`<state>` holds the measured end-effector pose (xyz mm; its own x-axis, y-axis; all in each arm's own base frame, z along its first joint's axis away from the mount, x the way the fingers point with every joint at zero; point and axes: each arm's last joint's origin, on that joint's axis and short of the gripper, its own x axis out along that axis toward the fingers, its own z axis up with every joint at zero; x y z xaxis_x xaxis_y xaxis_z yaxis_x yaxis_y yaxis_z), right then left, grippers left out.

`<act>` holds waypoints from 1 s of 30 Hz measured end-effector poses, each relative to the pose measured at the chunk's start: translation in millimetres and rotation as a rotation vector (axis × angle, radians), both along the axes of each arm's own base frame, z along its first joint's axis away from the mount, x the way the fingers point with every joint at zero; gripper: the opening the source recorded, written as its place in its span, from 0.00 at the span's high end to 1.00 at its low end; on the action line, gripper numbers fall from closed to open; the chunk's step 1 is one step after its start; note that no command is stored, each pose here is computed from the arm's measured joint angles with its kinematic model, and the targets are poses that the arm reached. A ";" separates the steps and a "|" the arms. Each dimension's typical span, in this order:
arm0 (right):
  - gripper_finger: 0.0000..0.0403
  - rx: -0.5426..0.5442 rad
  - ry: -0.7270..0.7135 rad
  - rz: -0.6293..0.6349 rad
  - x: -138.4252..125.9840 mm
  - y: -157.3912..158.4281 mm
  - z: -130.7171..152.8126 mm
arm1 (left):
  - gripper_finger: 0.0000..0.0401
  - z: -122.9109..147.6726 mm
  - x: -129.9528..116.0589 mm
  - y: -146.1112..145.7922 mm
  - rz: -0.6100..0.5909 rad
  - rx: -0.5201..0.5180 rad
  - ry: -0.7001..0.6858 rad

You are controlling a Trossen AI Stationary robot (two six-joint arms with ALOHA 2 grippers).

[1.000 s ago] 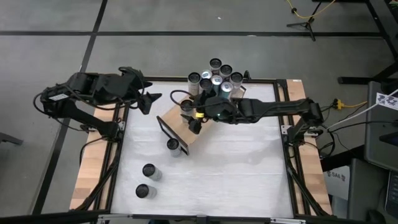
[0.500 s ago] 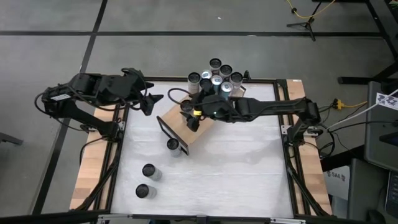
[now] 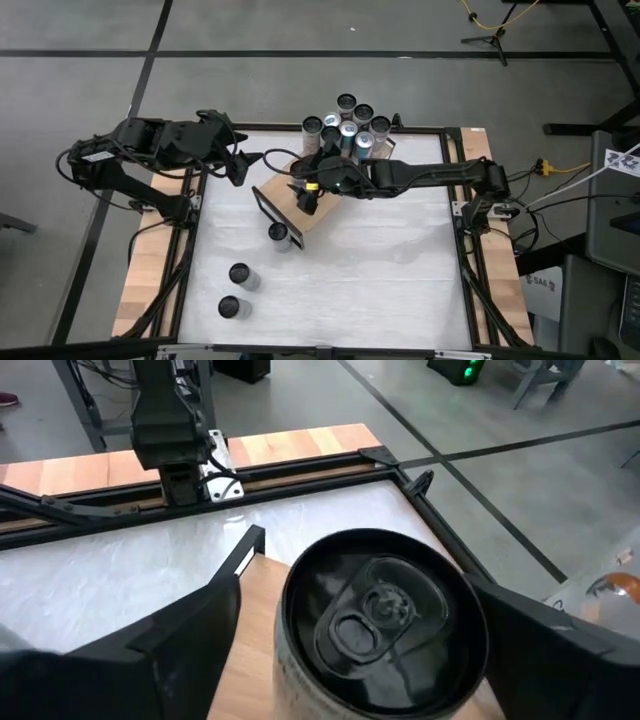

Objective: Place canned beverage on shelf
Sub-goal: Put the white-yellow soda can on the shelf aligned with the other white-yellow soda cans

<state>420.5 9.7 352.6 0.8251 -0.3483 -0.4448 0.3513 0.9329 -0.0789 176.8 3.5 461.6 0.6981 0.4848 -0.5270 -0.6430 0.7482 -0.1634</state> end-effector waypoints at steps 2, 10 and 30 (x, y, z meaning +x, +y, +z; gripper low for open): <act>0.14 0.001 0.001 0.002 0.0 0.1 0.0 | 0.22 -0.1 0.0 0.0 0.000 0.000 0.001; 0.40 -0.006 0.010 0.039 0.2 0.6 0.0 | 0.22 -4.0 -3.3 -1.4 -0.010 0.006 0.057; 0.38 0.136 0.024 0.614 -4.2 -49.3 0.4 | 0.22 -19.6 -10.1 -35.0 -0.204 0.079 0.205</act>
<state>416.2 -39.6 353.1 0.8458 0.2468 -0.4729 -0.2522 0.9662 0.0531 166.7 -31.5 442.0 0.6681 0.3906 -0.6333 -0.4913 0.8708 0.0187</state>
